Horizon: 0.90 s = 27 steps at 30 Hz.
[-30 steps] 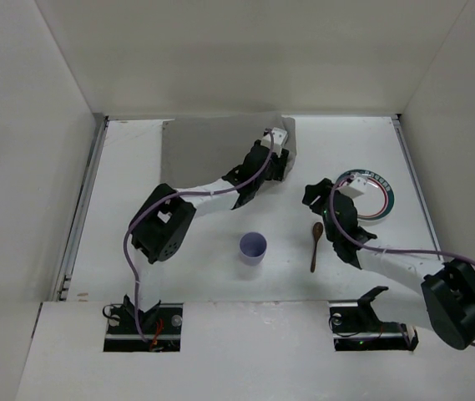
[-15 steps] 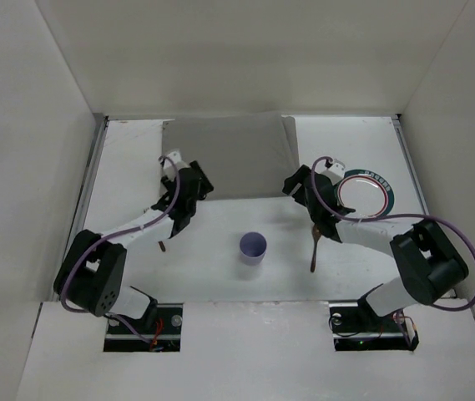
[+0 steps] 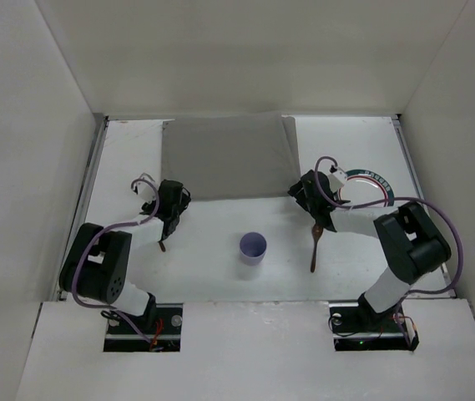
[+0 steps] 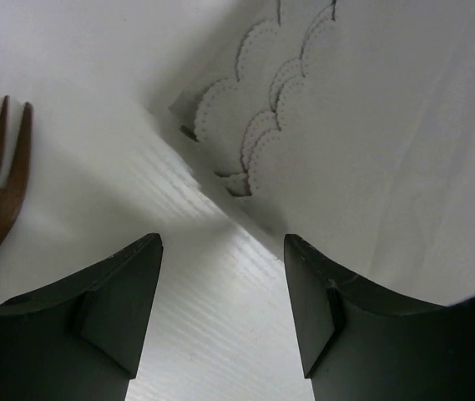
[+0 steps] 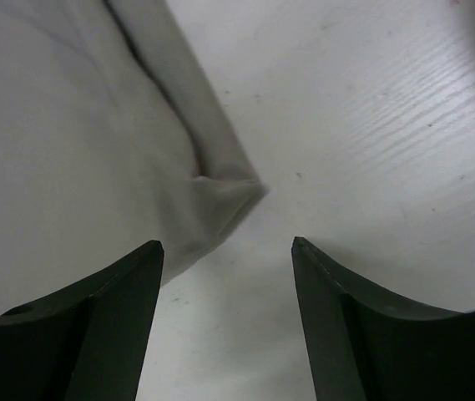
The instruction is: Set the dinner table for one person
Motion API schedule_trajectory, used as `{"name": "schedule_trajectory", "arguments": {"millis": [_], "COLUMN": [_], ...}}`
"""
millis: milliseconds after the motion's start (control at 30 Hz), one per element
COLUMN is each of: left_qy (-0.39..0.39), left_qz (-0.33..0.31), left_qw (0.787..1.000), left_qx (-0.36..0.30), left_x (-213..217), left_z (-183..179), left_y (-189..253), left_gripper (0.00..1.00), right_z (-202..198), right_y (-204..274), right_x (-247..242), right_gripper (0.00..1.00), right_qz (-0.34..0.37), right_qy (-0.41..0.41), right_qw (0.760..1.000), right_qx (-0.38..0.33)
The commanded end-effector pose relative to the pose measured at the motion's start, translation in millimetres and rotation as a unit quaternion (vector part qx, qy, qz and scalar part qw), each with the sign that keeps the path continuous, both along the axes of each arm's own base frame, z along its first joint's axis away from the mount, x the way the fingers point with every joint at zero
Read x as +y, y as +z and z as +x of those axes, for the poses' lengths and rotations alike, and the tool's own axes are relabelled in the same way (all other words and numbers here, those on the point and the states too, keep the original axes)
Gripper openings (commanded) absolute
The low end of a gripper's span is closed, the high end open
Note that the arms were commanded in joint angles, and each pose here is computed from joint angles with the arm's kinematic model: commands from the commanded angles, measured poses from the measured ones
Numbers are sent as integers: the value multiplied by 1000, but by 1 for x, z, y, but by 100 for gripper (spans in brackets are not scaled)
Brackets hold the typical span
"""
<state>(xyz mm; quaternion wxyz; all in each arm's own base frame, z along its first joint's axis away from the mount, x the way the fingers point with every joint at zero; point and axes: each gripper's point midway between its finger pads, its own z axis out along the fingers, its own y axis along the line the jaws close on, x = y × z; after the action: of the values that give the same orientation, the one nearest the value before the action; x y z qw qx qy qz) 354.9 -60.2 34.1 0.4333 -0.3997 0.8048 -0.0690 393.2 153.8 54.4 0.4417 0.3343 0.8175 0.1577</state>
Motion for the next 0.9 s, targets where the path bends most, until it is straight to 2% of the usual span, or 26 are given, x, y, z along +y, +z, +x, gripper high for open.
{"name": "schedule_trajectory", "arguments": {"millis": [0, 200, 333, 400, 467, 600, 867], "left_qy": [25, 40, 45, 44, 36, 19, -8], "left_qz": [-37, -42, -40, -41, -38, -24, -18], "left_qw": [999, 998, 998, 998, 999, 1000, 1000], "left_qx": [-29, -15, -10, -10, -11, -6, 7], "left_x": [-3, -2, 1, 2, 0, -4, -3], "left_z": [12, 16, 18, 16, 14, 4, -33], "left_y": [1, -17, -26, -28, -28, -27, -26], "left_gripper": [58, 49, 24, 16, 12, 7, 6], "right_z": [19, 34, 37, 32, 25, 6, -38], "right_y": [4, -9, -15, -12, -3, 8, 9], "right_x": [5, -5, -5, -8, -14, -27, -44], "right_gripper": [66, 49, 19, 10, 6, 5, 3], "right_qz": [35, 58, 74, 80, 76, 72, 86], "right_qy": [-15, -38, -40, -42, -48, -61, -67], "right_qw": [999, 998, 996, 996, 996, 995, 994], "right_qx": [-4, 11, 14, 9, -3, -20, -28]}}
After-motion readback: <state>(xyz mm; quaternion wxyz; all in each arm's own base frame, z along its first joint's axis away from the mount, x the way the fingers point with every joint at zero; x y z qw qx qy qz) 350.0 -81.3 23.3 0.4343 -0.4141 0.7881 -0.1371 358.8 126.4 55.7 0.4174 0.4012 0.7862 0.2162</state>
